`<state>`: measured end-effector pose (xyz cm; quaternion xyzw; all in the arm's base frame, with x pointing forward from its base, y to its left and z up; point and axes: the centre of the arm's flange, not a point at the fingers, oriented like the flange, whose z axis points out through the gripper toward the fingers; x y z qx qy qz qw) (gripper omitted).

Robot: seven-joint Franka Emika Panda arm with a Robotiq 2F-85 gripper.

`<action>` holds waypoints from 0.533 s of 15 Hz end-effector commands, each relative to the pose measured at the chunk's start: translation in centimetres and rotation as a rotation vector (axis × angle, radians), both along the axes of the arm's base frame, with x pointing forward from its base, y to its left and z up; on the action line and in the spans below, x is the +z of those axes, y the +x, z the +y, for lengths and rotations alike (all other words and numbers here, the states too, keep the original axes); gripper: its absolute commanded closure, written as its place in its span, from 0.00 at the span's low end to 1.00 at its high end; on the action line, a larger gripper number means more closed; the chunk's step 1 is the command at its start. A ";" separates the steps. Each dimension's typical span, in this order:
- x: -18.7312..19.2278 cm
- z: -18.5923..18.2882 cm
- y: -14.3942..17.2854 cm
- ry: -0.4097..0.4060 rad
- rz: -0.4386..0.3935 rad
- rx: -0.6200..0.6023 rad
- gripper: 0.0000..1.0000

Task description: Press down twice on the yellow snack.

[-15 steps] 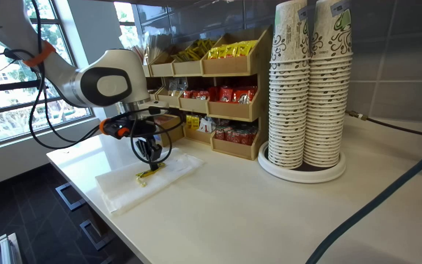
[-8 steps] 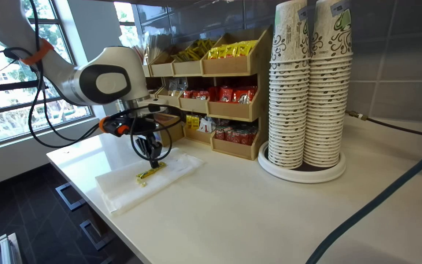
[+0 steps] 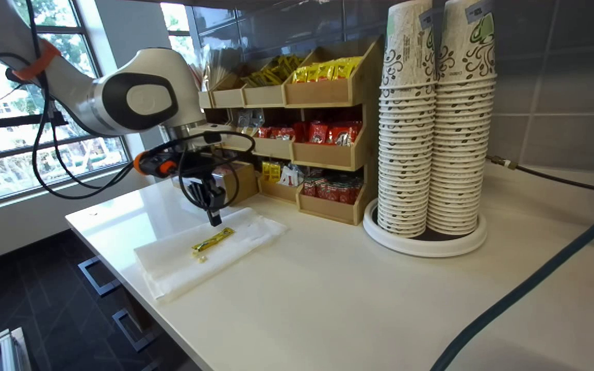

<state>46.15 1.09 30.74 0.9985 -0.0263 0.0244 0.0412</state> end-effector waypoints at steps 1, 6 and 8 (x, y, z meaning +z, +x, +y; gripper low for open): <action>0.2 0.5 -1.0 -0.006 0.037 0.003 1.00; -0.7 0.7 -1.6 -0.010 0.078 0.012 1.00; -1.2 0.6 -2.0 -0.006 0.090 0.011 1.00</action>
